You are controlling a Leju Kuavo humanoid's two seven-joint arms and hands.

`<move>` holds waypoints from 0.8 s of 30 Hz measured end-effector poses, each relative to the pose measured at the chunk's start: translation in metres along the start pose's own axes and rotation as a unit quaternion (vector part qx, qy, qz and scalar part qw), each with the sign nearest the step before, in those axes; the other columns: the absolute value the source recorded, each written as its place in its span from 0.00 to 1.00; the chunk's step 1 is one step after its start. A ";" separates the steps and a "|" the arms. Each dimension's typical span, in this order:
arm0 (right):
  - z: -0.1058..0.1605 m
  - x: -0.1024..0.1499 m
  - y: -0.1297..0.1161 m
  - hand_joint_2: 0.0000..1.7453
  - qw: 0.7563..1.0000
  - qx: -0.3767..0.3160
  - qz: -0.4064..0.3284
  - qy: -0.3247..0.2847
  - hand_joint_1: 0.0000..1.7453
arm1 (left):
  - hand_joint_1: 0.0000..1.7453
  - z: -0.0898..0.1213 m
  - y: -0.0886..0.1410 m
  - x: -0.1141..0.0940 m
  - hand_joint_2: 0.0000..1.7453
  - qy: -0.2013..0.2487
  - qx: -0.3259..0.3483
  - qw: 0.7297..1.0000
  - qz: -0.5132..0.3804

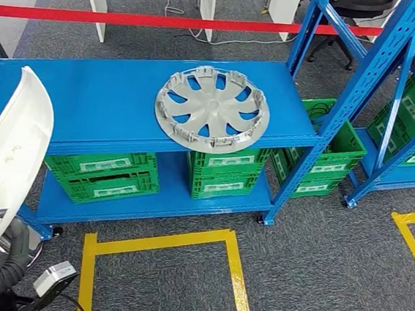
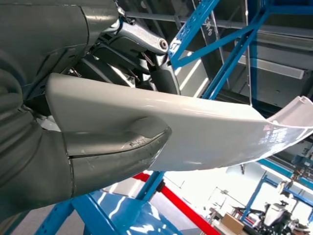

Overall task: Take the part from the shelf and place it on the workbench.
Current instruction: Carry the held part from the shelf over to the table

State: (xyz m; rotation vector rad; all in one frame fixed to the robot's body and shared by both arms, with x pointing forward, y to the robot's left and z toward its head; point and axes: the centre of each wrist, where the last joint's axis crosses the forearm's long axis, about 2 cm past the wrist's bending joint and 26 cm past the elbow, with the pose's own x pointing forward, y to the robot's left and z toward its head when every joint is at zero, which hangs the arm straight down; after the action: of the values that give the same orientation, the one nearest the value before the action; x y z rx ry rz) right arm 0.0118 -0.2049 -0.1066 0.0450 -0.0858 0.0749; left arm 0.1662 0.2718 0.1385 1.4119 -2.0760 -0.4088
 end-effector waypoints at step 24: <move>0.000 0.010 0.007 0.00 1.000 0.001 0.016 -0.012 0.00 | 1.00 0.005 -0.002 -0.005 1.00 0.016 -0.002 1.000 0.005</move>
State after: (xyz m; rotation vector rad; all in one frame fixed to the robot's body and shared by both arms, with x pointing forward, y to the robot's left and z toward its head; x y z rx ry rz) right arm 0.0216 -0.1973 -0.1051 0.0476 -0.1114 0.1072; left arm 0.1660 0.2750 0.1324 1.3974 -2.0547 -0.3831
